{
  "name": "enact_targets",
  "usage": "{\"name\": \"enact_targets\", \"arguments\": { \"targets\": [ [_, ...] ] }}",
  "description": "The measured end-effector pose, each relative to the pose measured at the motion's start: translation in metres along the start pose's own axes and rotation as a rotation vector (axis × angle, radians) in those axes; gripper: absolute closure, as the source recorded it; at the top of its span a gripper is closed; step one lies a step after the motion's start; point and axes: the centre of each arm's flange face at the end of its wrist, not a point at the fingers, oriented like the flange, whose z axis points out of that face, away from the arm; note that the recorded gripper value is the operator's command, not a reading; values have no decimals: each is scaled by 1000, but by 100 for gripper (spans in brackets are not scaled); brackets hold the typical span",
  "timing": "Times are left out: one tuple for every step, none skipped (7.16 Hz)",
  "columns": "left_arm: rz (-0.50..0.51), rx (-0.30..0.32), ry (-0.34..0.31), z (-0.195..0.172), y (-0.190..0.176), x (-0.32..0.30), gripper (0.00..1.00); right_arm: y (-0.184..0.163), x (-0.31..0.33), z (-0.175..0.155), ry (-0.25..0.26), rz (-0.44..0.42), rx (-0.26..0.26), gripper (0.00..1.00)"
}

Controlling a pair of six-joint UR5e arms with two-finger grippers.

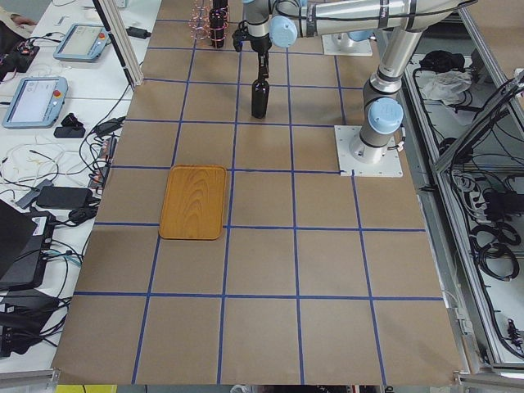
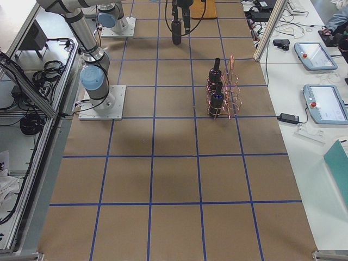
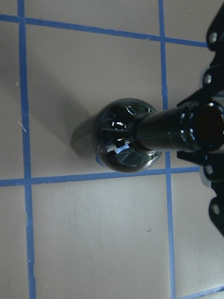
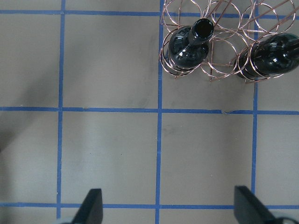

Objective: Take wine from basket and place on tray
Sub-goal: 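Lift the bottle with the left gripper and carry it over the wooden tray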

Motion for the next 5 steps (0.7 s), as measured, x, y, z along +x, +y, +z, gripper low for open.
{"name": "enact_targets", "arguments": {
  "targets": [
    [7, 27, 2, -18, -9, -10, 100, 0, 0, 0, 0, 1, 0, 0],
    [-6, 44, 6, -33, -20, -27, 100, 0, 0, 0, 0, 1, 0, 0],
    [-18, 57, 10, -44, -31, -48, 100, 0, 0, 0, 0, 1, 0, 0],
    [-31, 74, 14, -54, -45, -76, 100, 0, 0, 0, 0, 0, 0, 0],
    [-34, 92, 13, -65, -62, -111, 100, 0, 0, 0, 0, -2, 0, 0]
  ]
}}
